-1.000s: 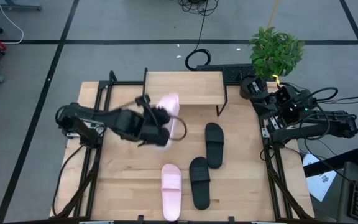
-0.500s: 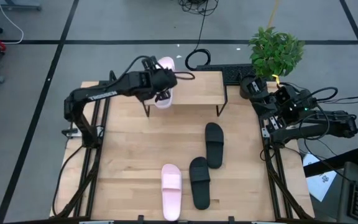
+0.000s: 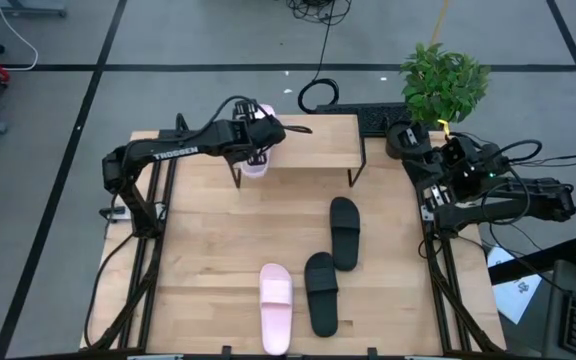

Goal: Pick and place slides into the shelf
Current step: Put the top pink slipper on the shelf

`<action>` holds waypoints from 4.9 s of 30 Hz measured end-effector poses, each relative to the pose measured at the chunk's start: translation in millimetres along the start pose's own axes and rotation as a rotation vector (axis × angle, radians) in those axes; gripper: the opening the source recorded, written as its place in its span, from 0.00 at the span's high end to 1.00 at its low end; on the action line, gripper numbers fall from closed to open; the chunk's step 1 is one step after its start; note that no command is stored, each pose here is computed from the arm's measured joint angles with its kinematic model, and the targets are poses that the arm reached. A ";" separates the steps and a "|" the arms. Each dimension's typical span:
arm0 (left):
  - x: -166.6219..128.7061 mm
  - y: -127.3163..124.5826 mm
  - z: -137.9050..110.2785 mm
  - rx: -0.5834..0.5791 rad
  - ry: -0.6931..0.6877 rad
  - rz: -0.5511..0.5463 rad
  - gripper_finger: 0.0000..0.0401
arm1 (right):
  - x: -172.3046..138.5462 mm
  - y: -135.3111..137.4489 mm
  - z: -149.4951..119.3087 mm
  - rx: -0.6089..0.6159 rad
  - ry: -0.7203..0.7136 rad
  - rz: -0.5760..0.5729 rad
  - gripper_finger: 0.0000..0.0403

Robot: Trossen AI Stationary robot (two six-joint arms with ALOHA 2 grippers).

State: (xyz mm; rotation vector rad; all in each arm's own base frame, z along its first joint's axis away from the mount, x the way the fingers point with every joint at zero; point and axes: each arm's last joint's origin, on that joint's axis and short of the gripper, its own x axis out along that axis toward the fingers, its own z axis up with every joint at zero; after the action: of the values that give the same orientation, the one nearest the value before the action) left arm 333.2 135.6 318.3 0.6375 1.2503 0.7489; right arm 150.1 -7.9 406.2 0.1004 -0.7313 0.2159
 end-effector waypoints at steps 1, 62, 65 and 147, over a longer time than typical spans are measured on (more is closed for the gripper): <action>0.7 0.7 0.3 -0.002 -0.003 0.003 1.00 | 0.0 -0.2 -0.7 -0.004 0.006 -0.002 0.83; 20.7 20.2 -28.9 -0.076 -0.033 -0.012 1.00 | -0.1 -1.7 -1.0 -0.037 0.002 -0.053 0.83; 21.3 20.6 -29.3 -0.077 -0.033 -0.015 1.00 | -0.1 -1.7 -1.0 -0.037 0.001 -0.053 0.83; 35.9 0.5 -38.6 -0.036 0.009 -0.040 1.00 | -0.1 -1.7 -0.9 -0.045 0.001 -0.053 0.83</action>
State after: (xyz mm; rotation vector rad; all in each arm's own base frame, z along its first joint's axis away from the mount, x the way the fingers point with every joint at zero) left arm 300.5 165.1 289.5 0.5793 1.2517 0.7400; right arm 151.0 -9.5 405.5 0.0774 -0.7313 0.1487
